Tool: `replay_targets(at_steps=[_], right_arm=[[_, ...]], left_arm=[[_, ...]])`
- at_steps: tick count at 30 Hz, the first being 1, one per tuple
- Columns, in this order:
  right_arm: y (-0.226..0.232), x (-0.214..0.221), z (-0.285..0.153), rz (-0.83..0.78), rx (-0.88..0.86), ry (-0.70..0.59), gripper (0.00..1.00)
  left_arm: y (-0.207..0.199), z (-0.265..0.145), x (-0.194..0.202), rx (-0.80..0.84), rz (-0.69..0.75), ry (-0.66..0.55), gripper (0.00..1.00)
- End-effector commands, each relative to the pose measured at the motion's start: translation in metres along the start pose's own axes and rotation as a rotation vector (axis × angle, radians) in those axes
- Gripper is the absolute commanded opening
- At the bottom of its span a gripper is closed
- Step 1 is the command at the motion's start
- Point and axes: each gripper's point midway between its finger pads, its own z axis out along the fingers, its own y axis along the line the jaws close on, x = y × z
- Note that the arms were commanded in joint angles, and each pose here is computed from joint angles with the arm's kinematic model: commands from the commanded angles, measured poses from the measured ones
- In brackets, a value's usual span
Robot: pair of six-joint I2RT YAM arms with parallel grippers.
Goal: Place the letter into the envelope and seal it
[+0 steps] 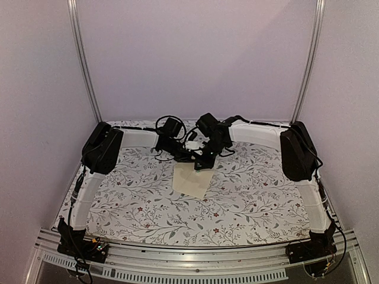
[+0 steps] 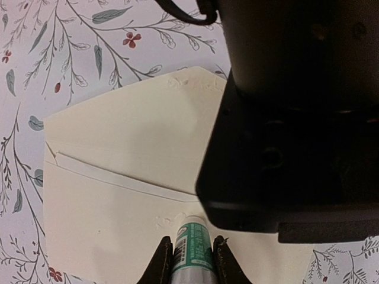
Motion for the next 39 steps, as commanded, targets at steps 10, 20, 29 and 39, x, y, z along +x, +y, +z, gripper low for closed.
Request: replay_targets(at_steps=[10, 20, 29, 39], right_arm=[[0.003, 0.014, 0.010, 0.022, -0.030, 0.049, 0.00], [0.028, -0.036, -0.065, -0.069, -0.119, -0.138, 0.00], [0.036, -0.051, -0.129, -0.039, -0.184, -0.277, 0.00], [-0.039, -0.060, -0.259, 0.104, -0.032, -0.582, 0.00]], left_arm=[[0.034, 0.013, 0.024, -0.060, -0.066, 0.060, 0.00], [0.035, 0.012, 0.019, -0.063, -0.063, 0.050, 0.00], [-0.002, -0.014, -0.023, 0.037, 0.013, -0.050, 0.00], [-0.121, -0.157, -0.133, 0.169, 0.252, -0.500, 0.21]])
